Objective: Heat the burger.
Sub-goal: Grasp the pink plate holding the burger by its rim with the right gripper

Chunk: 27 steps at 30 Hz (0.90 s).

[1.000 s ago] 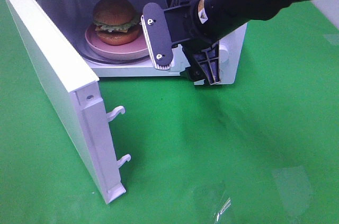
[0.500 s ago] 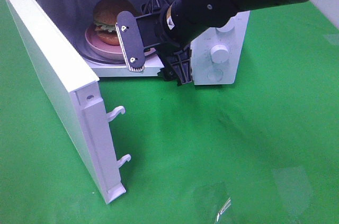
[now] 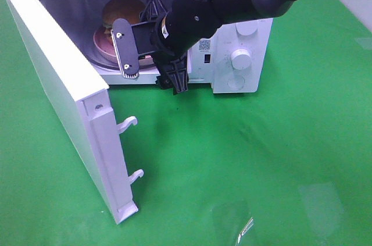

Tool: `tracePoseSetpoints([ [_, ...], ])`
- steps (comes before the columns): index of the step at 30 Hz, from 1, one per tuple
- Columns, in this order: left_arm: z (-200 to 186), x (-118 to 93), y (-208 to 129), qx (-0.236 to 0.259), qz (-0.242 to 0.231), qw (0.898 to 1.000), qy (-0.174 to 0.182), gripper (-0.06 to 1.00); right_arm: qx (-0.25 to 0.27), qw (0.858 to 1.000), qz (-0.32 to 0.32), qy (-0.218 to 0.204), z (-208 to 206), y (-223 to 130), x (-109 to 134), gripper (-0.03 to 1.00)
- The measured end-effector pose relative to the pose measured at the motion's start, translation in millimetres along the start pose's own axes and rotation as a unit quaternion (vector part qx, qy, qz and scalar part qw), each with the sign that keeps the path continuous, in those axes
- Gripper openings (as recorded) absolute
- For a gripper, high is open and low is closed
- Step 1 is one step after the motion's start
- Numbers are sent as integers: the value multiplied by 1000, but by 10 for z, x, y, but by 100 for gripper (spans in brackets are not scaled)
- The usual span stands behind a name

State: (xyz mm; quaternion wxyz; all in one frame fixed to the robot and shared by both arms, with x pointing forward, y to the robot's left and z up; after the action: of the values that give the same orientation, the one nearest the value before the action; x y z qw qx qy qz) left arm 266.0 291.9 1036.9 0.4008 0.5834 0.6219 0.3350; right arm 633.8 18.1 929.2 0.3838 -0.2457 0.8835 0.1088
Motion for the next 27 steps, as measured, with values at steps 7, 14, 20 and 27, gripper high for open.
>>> tracePoseSetpoints([
  [7, 0, 0, 0, 0, 0, 1000, 0, 99, -3, 1000, 11, -6, 223, 39, -59, 85],
  [14, 0, 0, 0, 0, 0, 1000, 0, 99, -1, 1000, 23, -9, 394, 0, -80, 84],
  [20, 0, 0, 0, 0, 0, 1000, 0, 99, 5, 999, 36, -6, 508, -90, -68, 83],
  [27, 0, 0, 0, 0, 0, 1000, 0, 99, 5, 999, 42, 3, 636, -112, 34, 82],
])
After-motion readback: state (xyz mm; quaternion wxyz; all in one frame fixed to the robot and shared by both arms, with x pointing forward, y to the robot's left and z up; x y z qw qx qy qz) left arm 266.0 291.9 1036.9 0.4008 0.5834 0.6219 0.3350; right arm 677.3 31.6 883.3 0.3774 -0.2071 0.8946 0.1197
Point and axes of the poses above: a point on each arm's last joint axis where the gripper is mounted, z pointing out along that axis toward the gripper, x along the wrist's bending axis when the last joint is at zero, y = z × x, the point moved 4 cm from there along z, pointing out along that axis toward the gripper, and after that the axes turned 5 degrees about -z, right-handed, at the moved point
